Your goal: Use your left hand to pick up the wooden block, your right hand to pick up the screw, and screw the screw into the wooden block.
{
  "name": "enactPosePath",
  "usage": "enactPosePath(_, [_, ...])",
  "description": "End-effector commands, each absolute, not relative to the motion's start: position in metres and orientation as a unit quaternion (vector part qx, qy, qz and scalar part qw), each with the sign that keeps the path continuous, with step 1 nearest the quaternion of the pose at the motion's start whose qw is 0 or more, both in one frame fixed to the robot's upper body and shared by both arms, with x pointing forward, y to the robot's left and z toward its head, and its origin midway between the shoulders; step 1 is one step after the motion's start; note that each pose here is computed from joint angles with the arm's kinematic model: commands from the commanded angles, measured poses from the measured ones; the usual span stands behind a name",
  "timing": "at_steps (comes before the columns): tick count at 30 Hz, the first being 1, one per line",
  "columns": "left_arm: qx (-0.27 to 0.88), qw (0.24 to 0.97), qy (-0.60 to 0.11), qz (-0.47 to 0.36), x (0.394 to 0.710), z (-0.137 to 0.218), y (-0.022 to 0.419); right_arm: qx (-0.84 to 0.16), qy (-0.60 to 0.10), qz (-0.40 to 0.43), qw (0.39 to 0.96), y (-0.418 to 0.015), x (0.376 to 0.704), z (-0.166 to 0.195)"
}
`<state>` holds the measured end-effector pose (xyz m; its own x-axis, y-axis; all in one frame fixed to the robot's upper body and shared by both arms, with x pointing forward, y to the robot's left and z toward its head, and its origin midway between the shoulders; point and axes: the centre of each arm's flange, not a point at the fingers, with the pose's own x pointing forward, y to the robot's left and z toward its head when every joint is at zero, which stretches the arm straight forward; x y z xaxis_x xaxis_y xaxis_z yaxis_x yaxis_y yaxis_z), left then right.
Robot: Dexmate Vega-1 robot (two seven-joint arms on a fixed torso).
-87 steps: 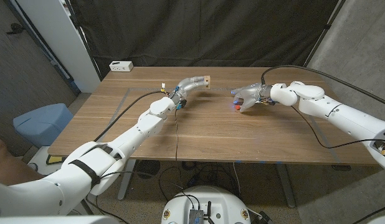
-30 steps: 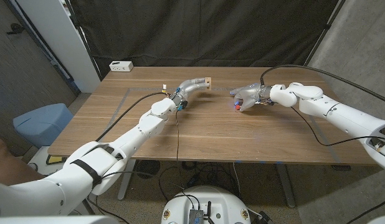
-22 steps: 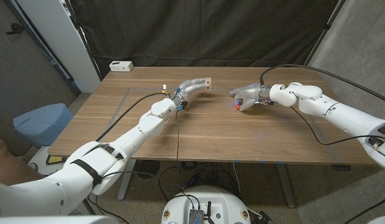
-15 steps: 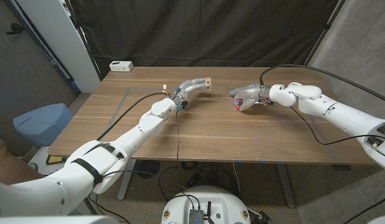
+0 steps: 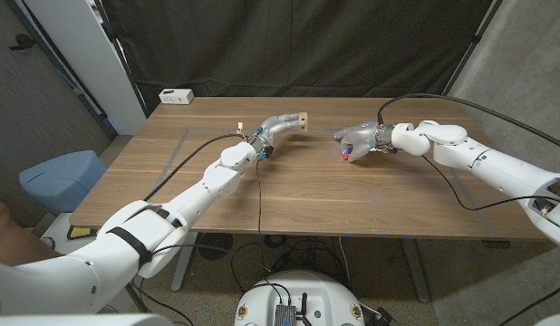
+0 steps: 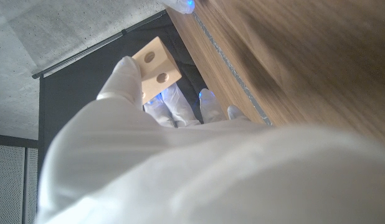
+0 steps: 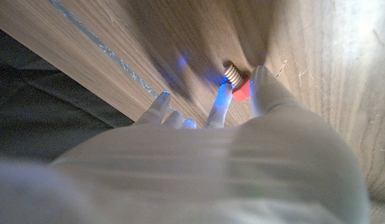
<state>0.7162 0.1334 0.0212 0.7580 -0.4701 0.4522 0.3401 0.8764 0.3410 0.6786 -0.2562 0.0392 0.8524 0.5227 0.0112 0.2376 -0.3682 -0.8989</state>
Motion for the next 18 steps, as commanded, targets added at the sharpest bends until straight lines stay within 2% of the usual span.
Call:
enactPosePath(1, [0.122,0.930,-0.268,-0.219,0.7181,0.0214,0.1316,-0.815,-0.234,0.141,0.512,-0.2559,0.6790,0.0392])
enactPosePath(18, [0.121,0.931,-0.264,-0.220,0.7174,0.0190,0.1287,-0.815,-0.231,0.142,0.513,-0.2564,0.6767,0.0361])
